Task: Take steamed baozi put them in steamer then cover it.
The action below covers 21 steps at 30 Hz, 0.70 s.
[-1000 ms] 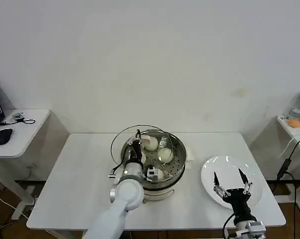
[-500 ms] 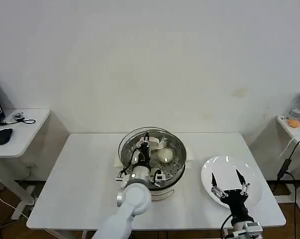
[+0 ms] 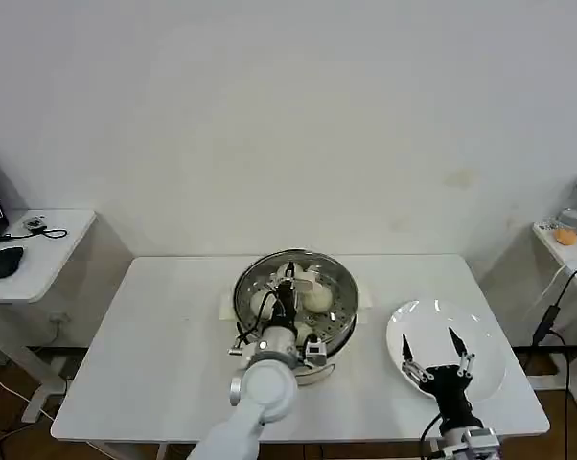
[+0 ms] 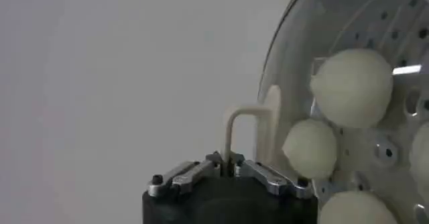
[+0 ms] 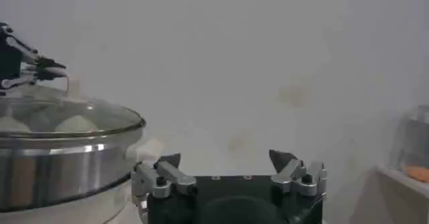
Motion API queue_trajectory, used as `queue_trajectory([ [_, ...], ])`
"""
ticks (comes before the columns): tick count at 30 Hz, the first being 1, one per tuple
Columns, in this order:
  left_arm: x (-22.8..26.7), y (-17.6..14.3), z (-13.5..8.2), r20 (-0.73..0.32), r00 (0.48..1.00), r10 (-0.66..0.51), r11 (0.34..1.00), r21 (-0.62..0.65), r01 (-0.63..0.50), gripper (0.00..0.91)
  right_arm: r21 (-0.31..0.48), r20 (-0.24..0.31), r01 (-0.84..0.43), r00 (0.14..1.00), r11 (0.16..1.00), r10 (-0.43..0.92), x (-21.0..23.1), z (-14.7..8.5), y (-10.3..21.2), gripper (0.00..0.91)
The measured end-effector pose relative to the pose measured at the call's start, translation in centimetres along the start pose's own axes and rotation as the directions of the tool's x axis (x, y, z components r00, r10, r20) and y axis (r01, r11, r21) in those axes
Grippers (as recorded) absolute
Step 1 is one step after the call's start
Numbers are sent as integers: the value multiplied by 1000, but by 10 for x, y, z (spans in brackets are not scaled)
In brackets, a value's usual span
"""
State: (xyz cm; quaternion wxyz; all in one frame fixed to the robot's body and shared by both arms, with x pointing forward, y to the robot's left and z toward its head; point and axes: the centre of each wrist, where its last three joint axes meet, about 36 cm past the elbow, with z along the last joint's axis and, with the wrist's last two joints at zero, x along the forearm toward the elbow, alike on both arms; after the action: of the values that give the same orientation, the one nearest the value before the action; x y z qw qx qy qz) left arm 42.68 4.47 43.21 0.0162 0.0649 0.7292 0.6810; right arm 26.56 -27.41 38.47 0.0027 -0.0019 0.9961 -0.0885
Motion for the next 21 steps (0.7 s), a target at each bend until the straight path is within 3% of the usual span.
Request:
queue_trajectory([
  [5, -2, 0, -1, 0, 1000, -2, 1000, 4, 2, 0, 0, 1, 2, 1000, 1000, -2, 0, 0, 1, 907],
  [6, -3, 0, -2, 1, 1000, -3, 1000, 4, 3, 343, 0, 1, 2, 1000, 1000, -2, 1, 1, 1, 907],
  [7, -3, 0, -2, 1, 1000, -5, 1000, 5, 5, 907, 0, 1, 2, 1000, 1000, -2, 1, 1, 1, 907],
  [21, 2, 3, 10, -4, 1000, -16, 1000, 7, 16, 907, -4, 0, 11, 1000, 1000, -11, 1, 1, 5, 907],
])
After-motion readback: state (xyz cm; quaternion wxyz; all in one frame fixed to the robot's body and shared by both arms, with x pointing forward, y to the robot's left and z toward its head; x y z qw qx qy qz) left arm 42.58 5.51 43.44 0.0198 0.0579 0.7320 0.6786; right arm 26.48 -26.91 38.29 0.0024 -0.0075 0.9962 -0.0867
